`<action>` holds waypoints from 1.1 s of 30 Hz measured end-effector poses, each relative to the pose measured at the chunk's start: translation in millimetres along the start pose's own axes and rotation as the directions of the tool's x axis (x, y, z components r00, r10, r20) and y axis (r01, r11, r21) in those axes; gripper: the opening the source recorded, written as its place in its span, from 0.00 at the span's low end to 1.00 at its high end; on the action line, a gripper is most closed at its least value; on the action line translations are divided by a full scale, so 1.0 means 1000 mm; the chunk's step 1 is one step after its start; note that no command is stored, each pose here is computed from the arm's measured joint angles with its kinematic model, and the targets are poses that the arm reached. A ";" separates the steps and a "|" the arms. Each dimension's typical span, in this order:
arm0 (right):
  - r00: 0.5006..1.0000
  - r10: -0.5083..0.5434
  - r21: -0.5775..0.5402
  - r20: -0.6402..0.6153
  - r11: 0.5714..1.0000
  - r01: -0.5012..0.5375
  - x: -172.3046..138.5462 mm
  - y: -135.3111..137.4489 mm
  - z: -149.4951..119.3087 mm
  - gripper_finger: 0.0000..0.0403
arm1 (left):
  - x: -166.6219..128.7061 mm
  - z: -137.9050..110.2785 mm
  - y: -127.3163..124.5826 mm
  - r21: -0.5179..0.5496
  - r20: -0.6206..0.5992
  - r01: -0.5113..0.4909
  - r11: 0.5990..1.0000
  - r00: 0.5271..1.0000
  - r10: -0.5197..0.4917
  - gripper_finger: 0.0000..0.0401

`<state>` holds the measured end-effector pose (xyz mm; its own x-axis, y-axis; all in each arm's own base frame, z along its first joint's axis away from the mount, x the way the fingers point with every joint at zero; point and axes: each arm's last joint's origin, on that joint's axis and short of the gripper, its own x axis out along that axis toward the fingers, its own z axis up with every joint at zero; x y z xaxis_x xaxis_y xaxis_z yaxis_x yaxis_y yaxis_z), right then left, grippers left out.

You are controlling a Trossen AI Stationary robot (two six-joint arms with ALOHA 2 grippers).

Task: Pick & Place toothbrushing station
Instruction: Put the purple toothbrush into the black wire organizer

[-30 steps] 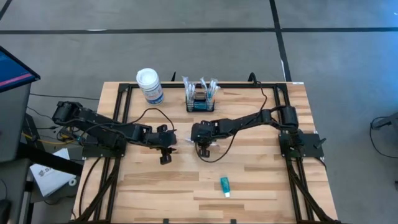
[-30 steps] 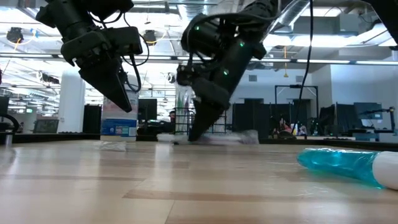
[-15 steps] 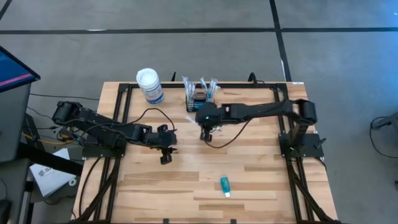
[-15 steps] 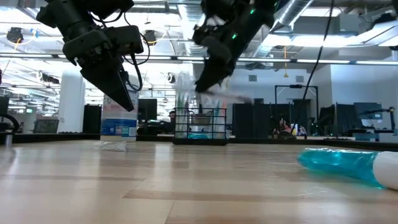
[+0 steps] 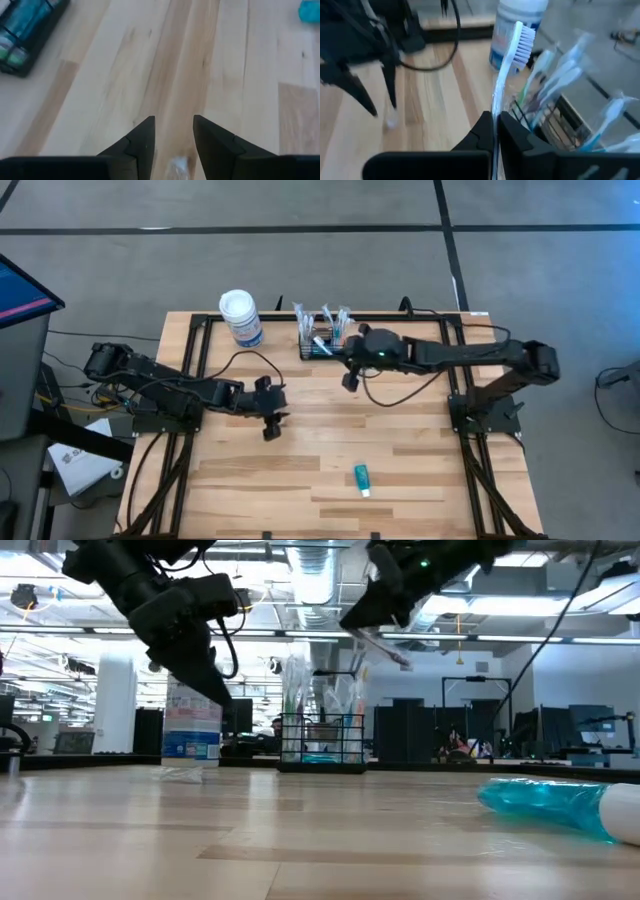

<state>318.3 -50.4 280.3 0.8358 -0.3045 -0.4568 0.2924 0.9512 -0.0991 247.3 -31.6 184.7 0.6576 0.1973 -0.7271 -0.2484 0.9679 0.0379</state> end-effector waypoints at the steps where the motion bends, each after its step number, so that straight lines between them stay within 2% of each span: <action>1: 0.999 -0.003 0.013 0.038 1.000 0.003 -0.003 -0.002 -0.003 0.00 | 0.000 0.001 0.000 -0.004 0.010 0.000 1.000 1.000 0.000 0.32; 5: 0.981 -0.036 0.068 0.193 0.997 0.023 -0.006 -0.012 -0.018 0.00 | 0.000 0.005 0.000 0.005 0.048 0.006 1.000 0.999 -0.007 0.32; 10: 0.924 -0.096 0.144 0.371 0.989 0.045 0.000 -0.025 -0.032 0.00 | -0.001 0.012 -0.002 0.027 0.124 0.017 0.999 0.992 -0.021 0.32; 17: 0.858 -0.147 0.228 0.492 0.973 0.036 0.016 -0.043 -0.050 0.00 | -0.001 0.018 -0.003 0.046 0.177 0.026 0.999 0.984 -0.033 0.32; 21: 0.833 -0.164 0.246 0.529 0.969 0.035 0.028 -0.052 -0.056 0.00 | -0.001 0.018 -0.003 0.043 0.182 0.025 0.999 0.983 -0.033 0.32; 28: 0.757 -0.220 0.281 0.615 0.958 0.049 0.045 -0.066 -0.067 0.00 | -0.001 0.019 -0.003 0.041 0.188 0.027 0.999 0.982 -0.034 0.32; 33: 0.714 -0.223 0.292 0.663 0.956 0.027 0.055 -0.072 -0.078 0.00 | -0.001 0.020 -0.003 0.040 0.192 0.028 0.999 0.981 -0.035 0.32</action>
<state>307.1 -131.5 192.9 0.8402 -0.4631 0.2823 0.4377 0.8863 0.1514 261.0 -31.8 199.0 0.7904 0.1896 -0.5825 -0.2014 0.9785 0.0453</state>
